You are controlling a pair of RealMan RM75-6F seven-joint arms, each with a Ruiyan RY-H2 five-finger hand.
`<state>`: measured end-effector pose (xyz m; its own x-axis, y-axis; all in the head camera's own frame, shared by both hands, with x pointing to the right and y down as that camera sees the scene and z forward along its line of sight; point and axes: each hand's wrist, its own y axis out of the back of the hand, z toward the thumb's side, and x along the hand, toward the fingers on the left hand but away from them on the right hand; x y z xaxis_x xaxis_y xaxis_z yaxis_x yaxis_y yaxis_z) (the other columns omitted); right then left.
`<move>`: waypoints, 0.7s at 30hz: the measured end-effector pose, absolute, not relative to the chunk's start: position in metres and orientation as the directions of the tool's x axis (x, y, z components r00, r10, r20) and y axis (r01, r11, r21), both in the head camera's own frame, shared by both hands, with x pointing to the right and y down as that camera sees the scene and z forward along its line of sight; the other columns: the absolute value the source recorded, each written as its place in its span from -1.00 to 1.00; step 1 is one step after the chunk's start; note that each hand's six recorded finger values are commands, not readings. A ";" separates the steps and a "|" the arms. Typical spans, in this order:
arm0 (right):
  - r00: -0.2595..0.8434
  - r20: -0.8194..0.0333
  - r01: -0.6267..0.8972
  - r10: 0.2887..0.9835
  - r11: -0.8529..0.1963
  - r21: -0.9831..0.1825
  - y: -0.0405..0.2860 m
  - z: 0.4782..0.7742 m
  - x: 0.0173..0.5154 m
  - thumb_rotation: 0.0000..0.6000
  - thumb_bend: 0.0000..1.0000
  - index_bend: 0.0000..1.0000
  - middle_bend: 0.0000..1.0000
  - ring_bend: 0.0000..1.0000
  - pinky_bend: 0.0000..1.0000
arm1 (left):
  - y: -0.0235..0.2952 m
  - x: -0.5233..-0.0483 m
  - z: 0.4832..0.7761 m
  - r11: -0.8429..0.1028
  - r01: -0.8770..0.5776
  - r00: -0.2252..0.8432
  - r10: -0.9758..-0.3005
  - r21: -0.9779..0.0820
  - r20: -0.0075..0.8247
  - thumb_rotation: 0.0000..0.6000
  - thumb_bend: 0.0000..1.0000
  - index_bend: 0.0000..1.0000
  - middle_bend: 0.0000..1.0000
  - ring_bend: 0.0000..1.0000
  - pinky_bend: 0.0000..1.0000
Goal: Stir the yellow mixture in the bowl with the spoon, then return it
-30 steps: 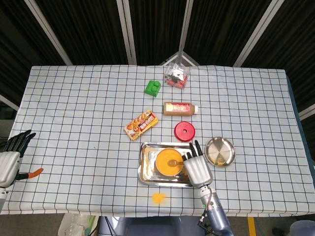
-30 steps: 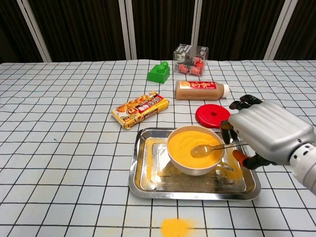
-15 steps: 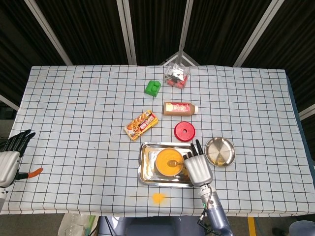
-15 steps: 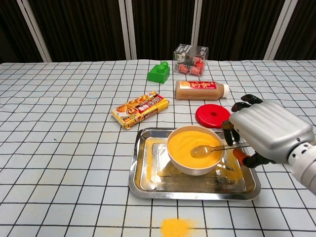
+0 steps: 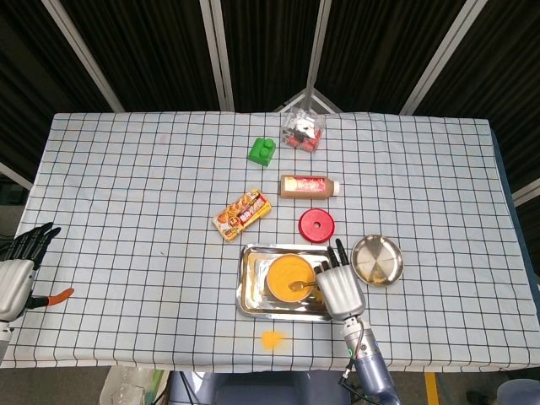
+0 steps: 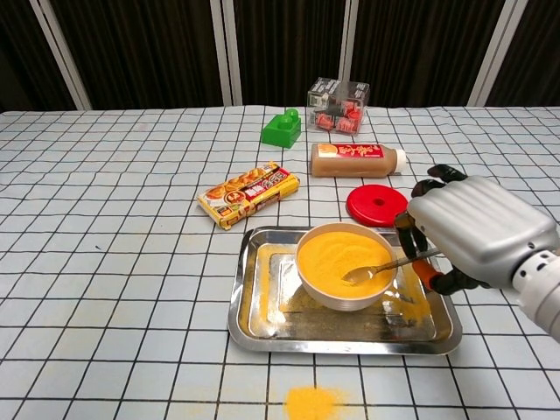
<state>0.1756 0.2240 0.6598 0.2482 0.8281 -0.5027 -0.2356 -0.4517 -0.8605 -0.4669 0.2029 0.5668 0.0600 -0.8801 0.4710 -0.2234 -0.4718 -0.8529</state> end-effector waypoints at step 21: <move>0.252 -0.500 -0.230 0.828 -0.451 -0.862 0.224 0.658 0.175 1.00 0.35 0.32 0.11 -0.56 -1.00 | 0.203 -0.467 0.567 -0.473 -0.222 0.061 -0.879 -0.853 0.472 1.00 -1.00 -1.00 -1.00 -1.00 -1.00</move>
<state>0.1753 0.2241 0.6582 0.2520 0.8283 -0.5004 -0.2300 -0.4510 -0.8624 -0.4667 0.2029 0.5670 0.0607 -0.8795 0.4721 -0.2223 -0.4730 -0.8526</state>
